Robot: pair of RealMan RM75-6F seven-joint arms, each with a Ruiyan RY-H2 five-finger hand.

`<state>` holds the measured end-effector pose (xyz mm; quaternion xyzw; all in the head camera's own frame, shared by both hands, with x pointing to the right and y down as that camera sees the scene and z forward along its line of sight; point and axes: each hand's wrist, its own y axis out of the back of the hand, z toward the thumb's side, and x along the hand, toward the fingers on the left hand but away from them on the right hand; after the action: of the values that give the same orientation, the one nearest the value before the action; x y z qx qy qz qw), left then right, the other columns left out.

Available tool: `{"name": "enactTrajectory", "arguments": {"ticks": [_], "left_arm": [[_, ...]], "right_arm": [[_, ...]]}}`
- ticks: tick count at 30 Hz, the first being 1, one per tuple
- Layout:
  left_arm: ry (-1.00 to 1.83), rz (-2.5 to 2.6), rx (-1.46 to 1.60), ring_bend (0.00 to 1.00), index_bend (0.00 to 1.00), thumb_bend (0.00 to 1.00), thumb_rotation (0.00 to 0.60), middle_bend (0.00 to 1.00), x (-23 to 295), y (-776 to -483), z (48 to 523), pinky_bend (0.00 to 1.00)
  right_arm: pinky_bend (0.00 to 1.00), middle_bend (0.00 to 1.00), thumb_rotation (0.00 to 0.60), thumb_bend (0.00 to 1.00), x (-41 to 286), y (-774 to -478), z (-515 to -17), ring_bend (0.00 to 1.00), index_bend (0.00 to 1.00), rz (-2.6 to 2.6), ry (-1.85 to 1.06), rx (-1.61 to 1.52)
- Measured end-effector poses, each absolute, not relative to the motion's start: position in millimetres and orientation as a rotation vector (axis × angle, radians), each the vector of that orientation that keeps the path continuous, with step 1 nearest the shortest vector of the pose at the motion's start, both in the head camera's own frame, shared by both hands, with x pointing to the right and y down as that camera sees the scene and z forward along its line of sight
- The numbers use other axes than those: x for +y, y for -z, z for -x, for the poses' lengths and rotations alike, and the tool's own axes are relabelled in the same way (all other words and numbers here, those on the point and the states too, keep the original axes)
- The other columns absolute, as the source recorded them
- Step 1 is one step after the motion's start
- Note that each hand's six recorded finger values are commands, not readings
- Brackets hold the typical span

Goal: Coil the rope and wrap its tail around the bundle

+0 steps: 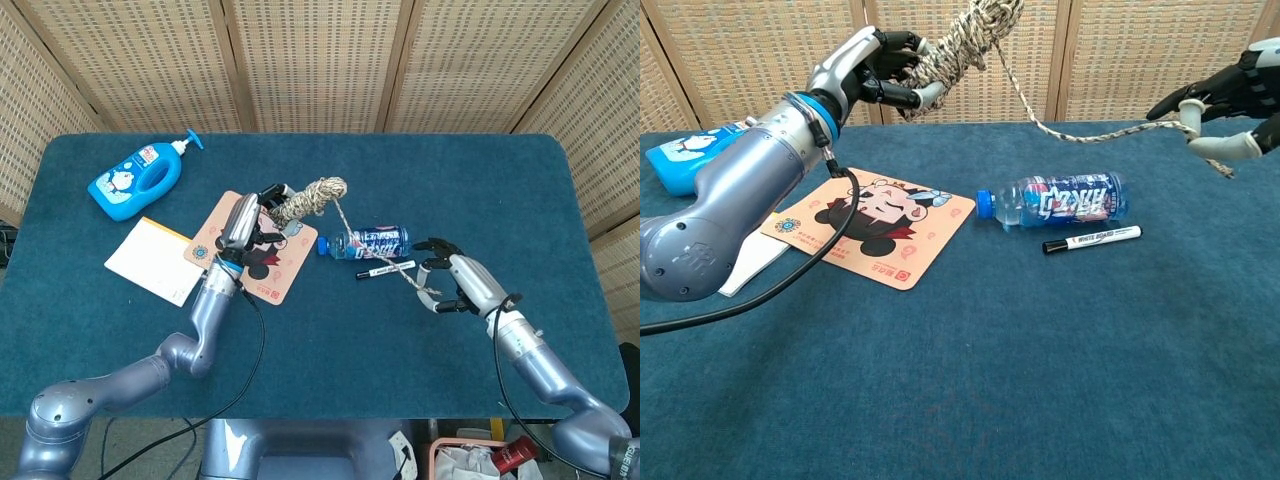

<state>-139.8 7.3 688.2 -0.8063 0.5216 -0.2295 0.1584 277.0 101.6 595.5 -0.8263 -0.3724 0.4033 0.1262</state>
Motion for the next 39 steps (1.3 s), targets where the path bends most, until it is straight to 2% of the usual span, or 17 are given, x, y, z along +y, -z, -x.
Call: {"name": "enactTrajectory", "arguments": {"ticks": [8, 15, 23, 29, 39], "left_arm": [[0.699, 2.265, 1.452, 0.45, 0.63, 0.81, 0.6, 0.52, 9, -691, 128, 0.53], [0.726, 2.247, 1.416, 0.45, 0.63, 0.81, 0.6, 0.52, 13, -694, 124, 0.53], [0.746, 2.226, 1.346, 0.45, 0.63, 0.81, 0.6, 0.52, 19, -698, 123, 0.53], [0.769, 2.204, 1.24, 0.45, 0.63, 0.81, 0.6, 0.52, 28, -703, 119, 0.53], [0.8, 2.146, 1.014, 0.45, 0.63, 0.82, 0.6, 0.52, 48, -710, 106, 0.53]], "right_arm": [[0.0, 0.14, 0.6, 0.52, 103, -574, -264, 0.0, 0.72, 2.386, -1.0, -0.975], [0.0, 0.14, 0.6, 0.52, 96, -544, -244, 0.0, 0.72, 2.337, -0.798, -0.895], [0.0, 0.14, 0.6, 0.52, 87, -523, -213, 0.0, 0.72, 2.326, -0.688, -0.846], [0.0, 0.14, 0.6, 0.52, 75, -513, -189, 0.0, 0.72, 2.37, -0.635, -0.906], [0.0, 0.14, 0.6, 0.52, 36, -489, -143, 0.0, 0.72, 2.492, -0.553, -1.092]]}}
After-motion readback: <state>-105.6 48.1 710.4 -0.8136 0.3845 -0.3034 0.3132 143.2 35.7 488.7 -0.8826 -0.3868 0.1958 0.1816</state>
